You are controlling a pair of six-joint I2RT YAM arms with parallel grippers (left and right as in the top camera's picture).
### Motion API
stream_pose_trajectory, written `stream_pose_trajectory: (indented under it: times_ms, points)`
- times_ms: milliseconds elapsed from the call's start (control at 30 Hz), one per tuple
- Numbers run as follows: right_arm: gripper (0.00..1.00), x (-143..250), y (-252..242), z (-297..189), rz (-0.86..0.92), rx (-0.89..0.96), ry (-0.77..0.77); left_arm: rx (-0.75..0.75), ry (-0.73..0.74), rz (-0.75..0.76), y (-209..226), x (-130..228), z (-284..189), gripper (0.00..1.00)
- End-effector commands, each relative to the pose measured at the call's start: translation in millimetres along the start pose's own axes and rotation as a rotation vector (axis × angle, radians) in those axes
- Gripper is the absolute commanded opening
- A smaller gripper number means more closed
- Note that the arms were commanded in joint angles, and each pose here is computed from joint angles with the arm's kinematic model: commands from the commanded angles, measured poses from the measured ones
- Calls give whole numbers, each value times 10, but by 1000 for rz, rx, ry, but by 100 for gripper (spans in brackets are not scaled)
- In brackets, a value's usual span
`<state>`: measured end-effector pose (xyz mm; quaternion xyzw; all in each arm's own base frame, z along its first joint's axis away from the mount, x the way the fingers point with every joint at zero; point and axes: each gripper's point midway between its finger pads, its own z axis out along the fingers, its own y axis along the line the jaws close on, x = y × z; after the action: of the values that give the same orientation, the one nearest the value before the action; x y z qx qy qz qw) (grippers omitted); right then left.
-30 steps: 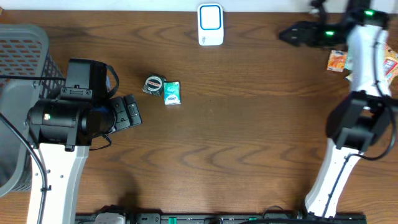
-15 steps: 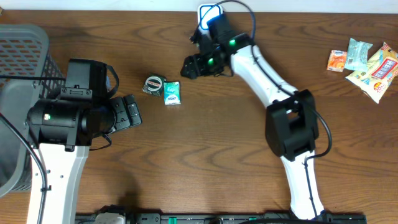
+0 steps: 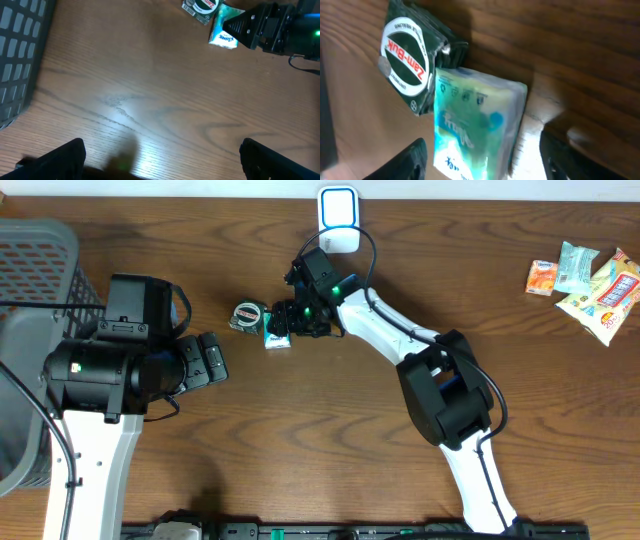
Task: Scan the item barcode
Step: 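Grasp the light-blue tissue pack with the right gripper and lift it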
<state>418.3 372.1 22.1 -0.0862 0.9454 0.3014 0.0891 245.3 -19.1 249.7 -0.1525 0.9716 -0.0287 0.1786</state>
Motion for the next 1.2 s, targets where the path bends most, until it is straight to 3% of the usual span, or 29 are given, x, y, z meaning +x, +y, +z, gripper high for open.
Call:
stream_pose_trajectory:
  times_ms: [0,67,167,333,367,400,433,467,500,700,900,1000,1100,1167]
  points:
    - [58,70,-12,22,27,10,4,-2,-3,-2,5,-3,-12,97]
    - [47,51,-6,26,22,6,-5,-2,-3,-2,5,-3,-12,98]
    - [42,31,25,31,15,-3,-15,-2,-3,-2,5,-3,-12,98]
    - [44,64,67,87,-2,14,-25,-2,-3,-2,5,-4,-12,98]
    - [39,68,69,94,-5,20,-27,-2,-3,-2,5,-3,-12,97]
    - [26,82,65,116,-6,25,-25,-2,-3,-2,5,-3,-12,98]
    - [19,87,57,120,-6,29,-24,-2,-3,-2,5,-3,-12,98]
    - [3,101,22,121,-2,45,-20,-2,-3,-2,5,-3,-12,98]
    - [1,101,10,116,-8,46,-18,-2,-3,-2,5,-4,-12,98]
    - [1,-13,-101,-140,-61,-41,11,-2,-3,-2,5,-3,-12,98]
    - [1,-291,-504,-1138,-90,-50,-37,-2,-3,-2,5,-4,-12,98]
    - [1,-325,-577,-1472,-194,-67,-60,-2,-3,-2,5,-3,-12,98]
    - [1,-289,-492,-1834,-361,-228,-83,-2,-3,-2,5,-4,-12,98]
    - [1,-296,-507,-1999,-354,-323,-103,-2,-3,-2,5,-3,-12,98]
